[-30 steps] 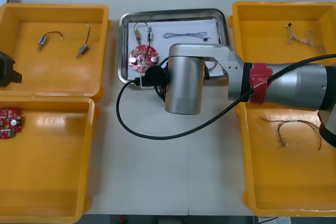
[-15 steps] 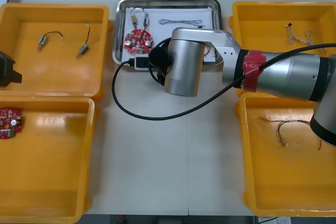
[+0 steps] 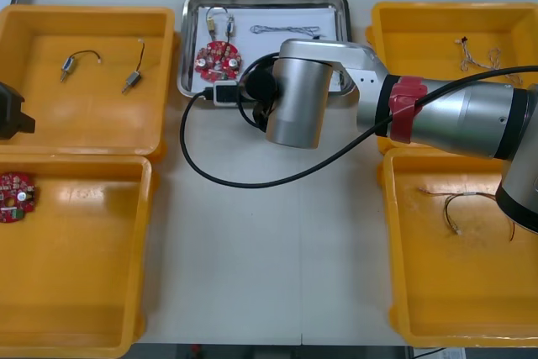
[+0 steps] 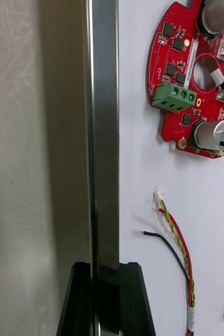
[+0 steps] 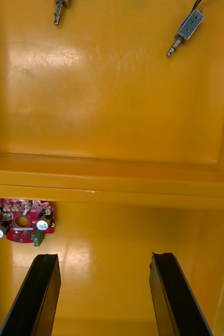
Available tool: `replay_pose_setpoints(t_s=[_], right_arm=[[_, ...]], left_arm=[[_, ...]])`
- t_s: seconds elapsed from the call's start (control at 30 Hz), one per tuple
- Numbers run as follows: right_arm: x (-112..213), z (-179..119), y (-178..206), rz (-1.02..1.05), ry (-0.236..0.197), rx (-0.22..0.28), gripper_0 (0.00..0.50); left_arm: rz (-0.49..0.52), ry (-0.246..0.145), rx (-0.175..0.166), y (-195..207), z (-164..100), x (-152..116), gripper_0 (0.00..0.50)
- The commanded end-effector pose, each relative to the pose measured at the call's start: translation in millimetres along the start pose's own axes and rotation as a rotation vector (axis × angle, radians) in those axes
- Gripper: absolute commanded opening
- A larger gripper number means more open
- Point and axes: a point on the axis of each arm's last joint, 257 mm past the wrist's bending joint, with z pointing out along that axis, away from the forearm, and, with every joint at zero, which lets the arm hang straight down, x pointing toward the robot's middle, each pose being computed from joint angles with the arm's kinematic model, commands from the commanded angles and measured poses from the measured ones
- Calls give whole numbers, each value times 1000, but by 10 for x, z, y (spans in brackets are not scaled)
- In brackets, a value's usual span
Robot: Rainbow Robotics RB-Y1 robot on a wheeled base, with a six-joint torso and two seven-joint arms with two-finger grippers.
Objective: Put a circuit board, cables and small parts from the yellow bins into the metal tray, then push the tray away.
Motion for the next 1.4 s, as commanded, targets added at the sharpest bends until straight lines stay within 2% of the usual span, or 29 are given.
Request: replay_pose_setpoints(t_s=[0.03, 0.1, 0.13, 0.17, 0.2, 0.27, 0.3, 0.33, 0.37, 0.67, 0.93, 1.07, 1.13, 1.4], right_arm=[[-388, -182, -389, -27, -66, 62, 0], [-394, -184, -387, -30, -67, 62, 3], [-394, -184, -387, -30, -67, 62, 91], [-397, -189, -384, -32, -69, 61, 91], [-404, -192, -382, -34, -70, 61, 236], [-402, -194, -379, -39, -68, 60, 364], [-402, -194, -379, -41, -68, 60, 403], [-390, -193, -377, -42, -64, 60, 468], [-361, -191, -379, -43, -55, 59, 500], [-226, -377, -376, -61, 35, 39, 500], [-143, -622, -320, -36, 93, -18, 500], [-84, -760, -259, 24, 118, -71, 500], [-36, -840, -202, 81, 131, -120, 500], [197, -1054, -63, 304, 196, -253, 500]], left_arm=[[-15, 4, -21, 20, -35, 41, 500], [-15, 4, -21, 20, -35, 41, 500], [-15, 4, -21, 20, -35, 41, 500], [-15, 4, -21, 20, -35, 41, 500], [-15, 4, -21, 20, -35, 41, 500], [-15, 4, -21, 20, -35, 41, 500], [-15, 4, -21, 20, -35, 41, 500], [-15, 4, -21, 20, -35, 41, 500], [-15, 4, -21, 20, -35, 41, 500], [-15, 4, -21, 20, -35, 41, 500], [-15, 4, -21, 20, -35, 41, 500], [-15, 4, -21, 20, -35, 41, 500], [-15, 4, -21, 20, -35, 41, 500], [-15, 4, -21, 20, -35, 41, 500]])
